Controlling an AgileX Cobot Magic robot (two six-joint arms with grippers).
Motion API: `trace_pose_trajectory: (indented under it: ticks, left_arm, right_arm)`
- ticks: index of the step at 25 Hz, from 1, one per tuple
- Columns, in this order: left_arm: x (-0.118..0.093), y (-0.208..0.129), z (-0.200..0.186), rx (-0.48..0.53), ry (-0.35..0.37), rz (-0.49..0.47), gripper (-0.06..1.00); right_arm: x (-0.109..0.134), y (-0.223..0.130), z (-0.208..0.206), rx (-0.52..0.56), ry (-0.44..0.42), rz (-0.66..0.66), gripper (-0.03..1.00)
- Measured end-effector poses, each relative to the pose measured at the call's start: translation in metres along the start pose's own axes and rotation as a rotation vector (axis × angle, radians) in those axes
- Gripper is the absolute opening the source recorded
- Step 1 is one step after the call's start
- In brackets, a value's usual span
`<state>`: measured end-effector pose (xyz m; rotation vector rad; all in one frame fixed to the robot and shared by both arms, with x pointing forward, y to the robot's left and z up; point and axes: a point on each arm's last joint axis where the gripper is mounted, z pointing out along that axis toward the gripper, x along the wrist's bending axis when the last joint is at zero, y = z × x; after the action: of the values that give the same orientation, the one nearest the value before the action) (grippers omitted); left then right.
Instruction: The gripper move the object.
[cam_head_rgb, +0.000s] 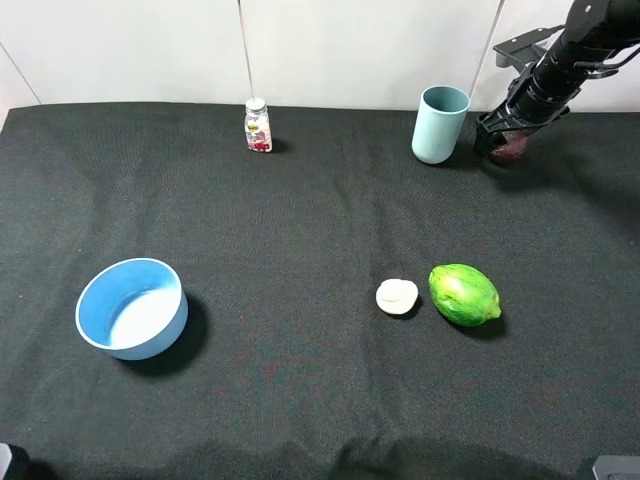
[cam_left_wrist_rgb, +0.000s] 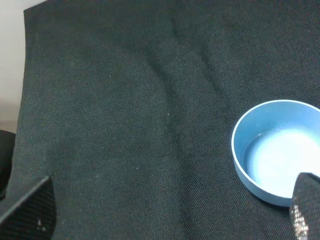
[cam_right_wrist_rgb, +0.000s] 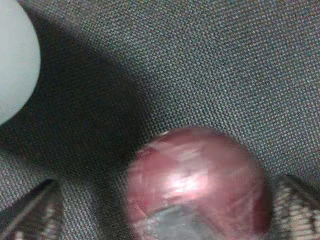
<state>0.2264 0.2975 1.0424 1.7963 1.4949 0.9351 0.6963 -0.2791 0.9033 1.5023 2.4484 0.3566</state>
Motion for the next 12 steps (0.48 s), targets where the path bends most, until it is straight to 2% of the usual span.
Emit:
trace_pose_trajectory:
  ticks: [12]
  left_arm:
    - [0.0000,0.0000,0.0000,0.000,0.000,0.000,0.99]
  right_arm:
    - [-0.0001,0.0001,0.0000,-0.002,-0.001,0.000,0.69]
